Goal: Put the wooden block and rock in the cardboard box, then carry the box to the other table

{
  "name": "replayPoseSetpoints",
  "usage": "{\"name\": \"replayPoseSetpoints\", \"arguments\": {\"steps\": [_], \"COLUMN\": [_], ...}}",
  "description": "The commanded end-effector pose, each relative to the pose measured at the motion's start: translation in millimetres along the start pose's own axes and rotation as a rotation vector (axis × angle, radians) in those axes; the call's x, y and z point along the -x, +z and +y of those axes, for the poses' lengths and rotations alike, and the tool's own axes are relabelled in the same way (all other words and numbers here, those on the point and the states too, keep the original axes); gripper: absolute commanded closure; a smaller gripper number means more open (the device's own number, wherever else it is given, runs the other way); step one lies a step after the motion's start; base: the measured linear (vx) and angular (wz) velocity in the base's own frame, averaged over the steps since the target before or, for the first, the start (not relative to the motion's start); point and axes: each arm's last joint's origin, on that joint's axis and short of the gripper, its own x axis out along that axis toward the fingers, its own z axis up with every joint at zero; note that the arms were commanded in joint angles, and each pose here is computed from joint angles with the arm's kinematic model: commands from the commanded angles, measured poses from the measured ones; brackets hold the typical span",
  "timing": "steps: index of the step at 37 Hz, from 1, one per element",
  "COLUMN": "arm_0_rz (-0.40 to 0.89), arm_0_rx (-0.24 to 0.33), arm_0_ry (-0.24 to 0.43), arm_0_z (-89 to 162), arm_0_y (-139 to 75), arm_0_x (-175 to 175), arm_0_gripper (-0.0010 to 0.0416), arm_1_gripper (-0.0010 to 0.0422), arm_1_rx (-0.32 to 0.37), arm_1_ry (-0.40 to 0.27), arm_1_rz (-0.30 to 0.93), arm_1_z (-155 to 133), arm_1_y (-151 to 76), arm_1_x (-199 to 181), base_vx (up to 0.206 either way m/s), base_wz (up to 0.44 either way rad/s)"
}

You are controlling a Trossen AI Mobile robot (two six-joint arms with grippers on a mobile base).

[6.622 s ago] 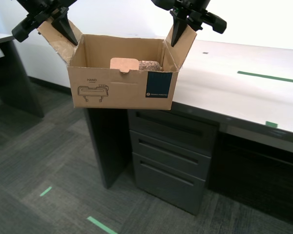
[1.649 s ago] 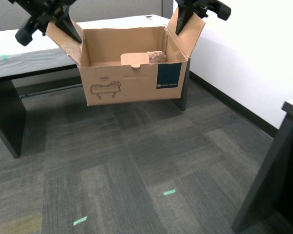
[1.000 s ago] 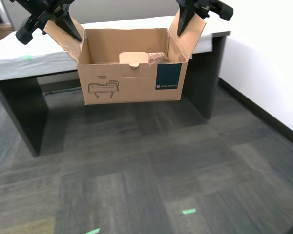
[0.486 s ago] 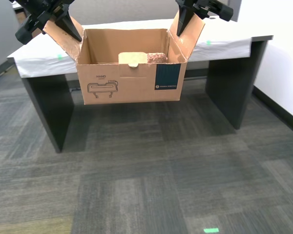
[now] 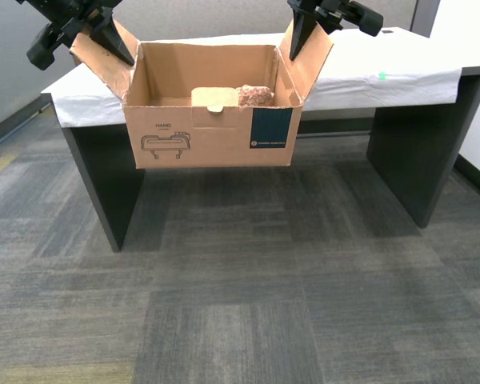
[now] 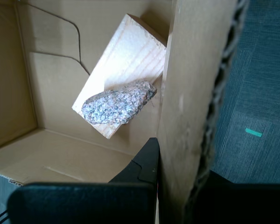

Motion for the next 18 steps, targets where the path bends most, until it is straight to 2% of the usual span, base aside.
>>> {"name": "replayPoseSetpoints", "arguments": {"steps": [1, 5, 12, 18], "arm_0_rz": [-0.019, -0.026, -0.045, -0.062], "arm_0_rx": [-0.016, -0.031, -0.059, -0.077], "arm_0_ry": [-0.059, -0.082, -0.085, -0.095], "arm_0_z": [-2, -3, -10, -20], "arm_0_y": [1, 1, 4, 7], "arm_0_x": [1, 1, 4, 7], "arm_0_gripper": [0.0407, 0.0406, 0.0407, 0.0406], "arm_1_gripper": [0.0413, 0.0413, 0.0413, 0.0413], "arm_1_rx": [-0.025, -0.034, -0.044, -0.034], "arm_1_ry": [-0.045, -0.083, -0.088, -0.088], "arm_1_rz": [-0.029, -0.045, -0.050, -0.012], "arm_1_z": [-2, -4, -7, -4], "arm_1_y": [4, 7, 17, 28], "arm_1_x": [1, 2, -4, -25], "base_vx": [0.105, 0.096, 0.077, 0.055], "base_wz": [0.011, 0.004, -0.013, -0.012]}}
